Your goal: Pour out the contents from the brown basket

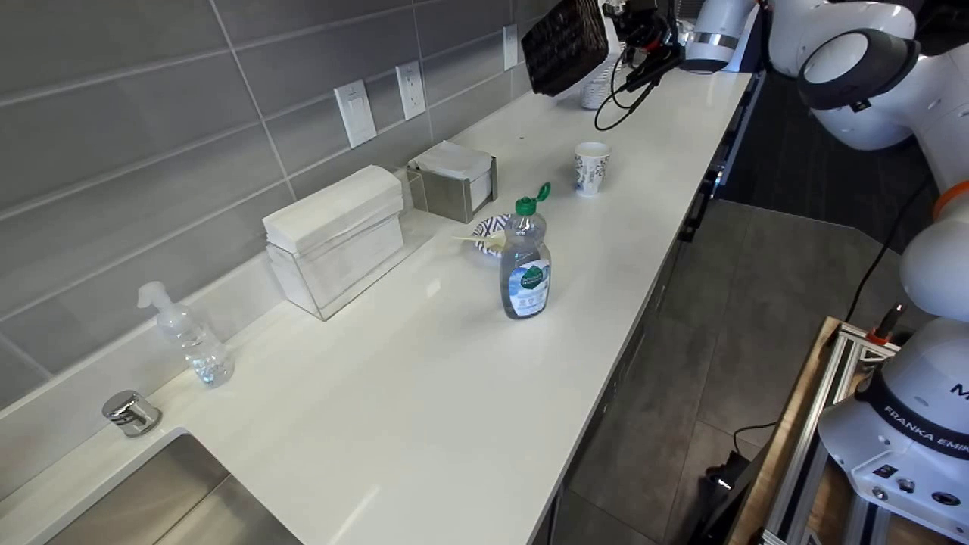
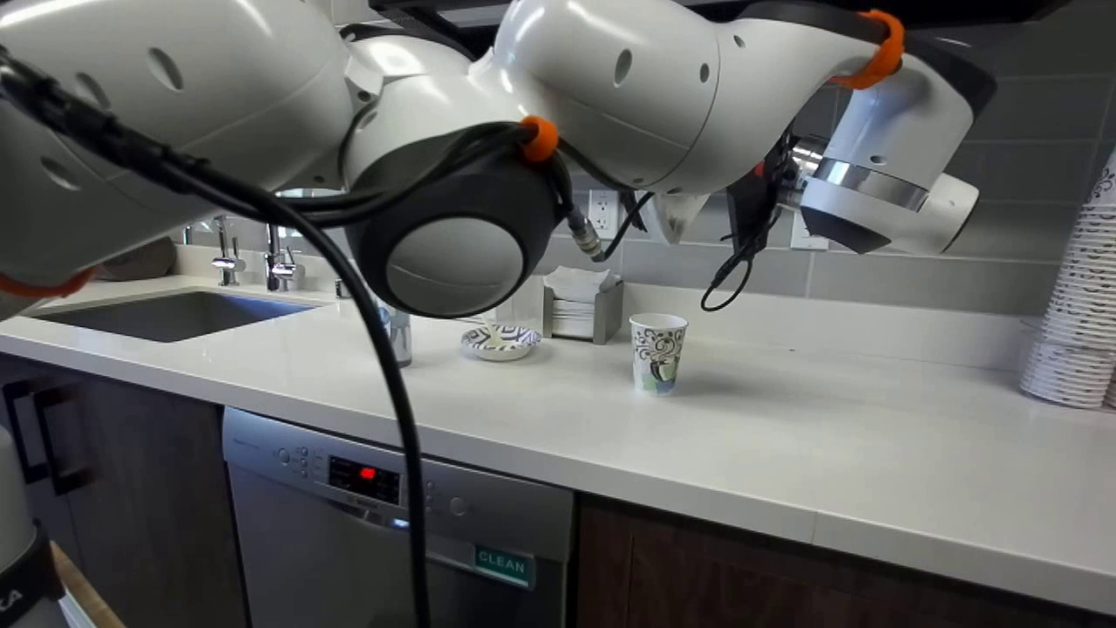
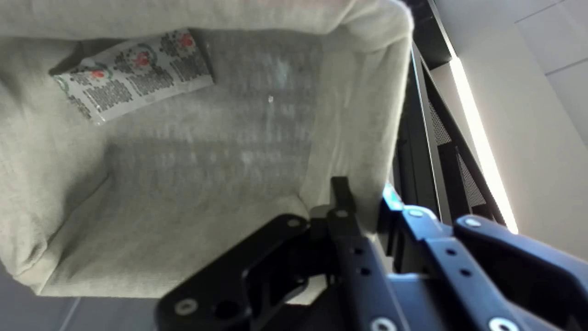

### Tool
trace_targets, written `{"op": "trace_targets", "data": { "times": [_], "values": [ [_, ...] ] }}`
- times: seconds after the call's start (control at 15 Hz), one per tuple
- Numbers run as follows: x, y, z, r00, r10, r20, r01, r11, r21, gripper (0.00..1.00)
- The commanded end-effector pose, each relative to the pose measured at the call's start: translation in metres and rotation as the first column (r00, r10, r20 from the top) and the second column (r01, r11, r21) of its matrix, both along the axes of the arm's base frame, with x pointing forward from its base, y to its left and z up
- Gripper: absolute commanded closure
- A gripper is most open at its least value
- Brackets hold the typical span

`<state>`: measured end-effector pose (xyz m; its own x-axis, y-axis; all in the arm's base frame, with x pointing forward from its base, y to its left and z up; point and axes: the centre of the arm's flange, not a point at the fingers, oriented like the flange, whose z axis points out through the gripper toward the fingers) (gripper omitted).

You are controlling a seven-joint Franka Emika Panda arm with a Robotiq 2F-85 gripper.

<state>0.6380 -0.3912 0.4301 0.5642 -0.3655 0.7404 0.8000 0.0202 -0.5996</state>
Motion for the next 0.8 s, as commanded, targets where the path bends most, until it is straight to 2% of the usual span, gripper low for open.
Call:
{"op": "trace_targets", "data": {
  "times": [0.0,0.13,0.33,0.47,0.67,0.73],
  "values": [
    [0.018,-0.018,0.002,1.000,-0.012,-0.025,0.013,0.999,0.051,0.96],
    [0.019,-0.020,0.002,1.000,-0.007,-0.027,0.009,0.998,0.068,0.96],
    [0.018,-0.027,0.001,0.997,0.065,0.036,-0.071,0.979,0.191,0.96],
    [0.018,-0.027,0.000,0.997,0.068,0.039,-0.075,0.969,0.236,0.96],
    [0.022,-0.025,-0.008,0.999,-0.008,-0.043,0.013,0.992,0.127,0.96],
    [0.023,-0.027,-0.009,0.999,-0.003,-0.037,0.007,0.993,0.118,0.96]
  ]
}}
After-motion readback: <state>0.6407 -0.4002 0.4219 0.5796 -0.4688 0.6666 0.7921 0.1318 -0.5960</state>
